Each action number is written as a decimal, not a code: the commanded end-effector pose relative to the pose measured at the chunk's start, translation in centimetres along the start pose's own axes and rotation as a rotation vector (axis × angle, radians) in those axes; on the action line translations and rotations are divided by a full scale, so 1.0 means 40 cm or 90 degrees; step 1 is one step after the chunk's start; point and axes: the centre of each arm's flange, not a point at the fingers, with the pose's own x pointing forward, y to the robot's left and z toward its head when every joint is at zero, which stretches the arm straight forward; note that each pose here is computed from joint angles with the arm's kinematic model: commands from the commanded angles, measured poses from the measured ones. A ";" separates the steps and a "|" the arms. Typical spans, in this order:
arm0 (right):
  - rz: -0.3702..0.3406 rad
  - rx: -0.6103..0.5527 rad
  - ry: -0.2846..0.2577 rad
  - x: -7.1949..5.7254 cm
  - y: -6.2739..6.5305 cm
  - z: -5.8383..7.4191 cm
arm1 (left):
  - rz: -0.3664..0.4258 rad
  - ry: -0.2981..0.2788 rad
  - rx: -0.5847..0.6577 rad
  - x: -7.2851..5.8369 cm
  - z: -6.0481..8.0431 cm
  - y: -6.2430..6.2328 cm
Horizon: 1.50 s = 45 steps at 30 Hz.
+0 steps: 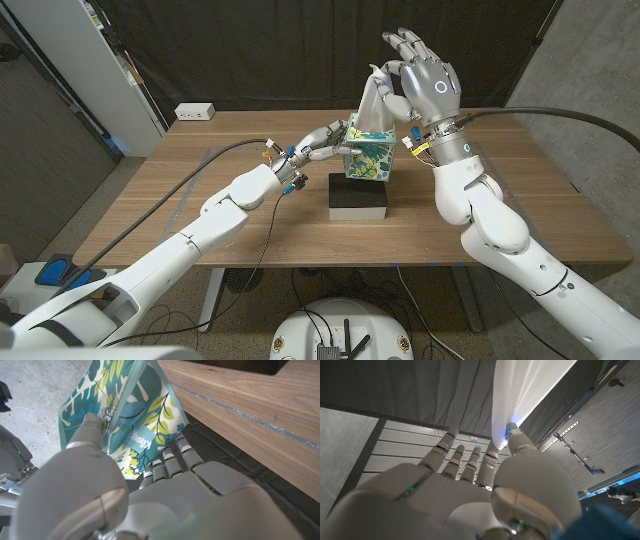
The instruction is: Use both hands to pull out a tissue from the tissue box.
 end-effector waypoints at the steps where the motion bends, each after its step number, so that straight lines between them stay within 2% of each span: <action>1: -0.062 0.010 0.010 0.011 -0.002 -0.012 | 0.001 0.003 0.001 0.000 0.000 -0.001; 11: -0.100 0.023 0.013 0.029 -0.004 -0.018 | 0.000 0.004 0.001 0.002 -0.002 -0.001; 23: -0.142 0.038 0.035 0.056 0.007 -0.031 | 0.002 0.009 -0.002 0.002 -0.005 0.004; 45: -0.216 0.066 0.084 0.091 0.050 -0.051 | 0.004 0.018 -0.004 -0.007 -0.015 0.029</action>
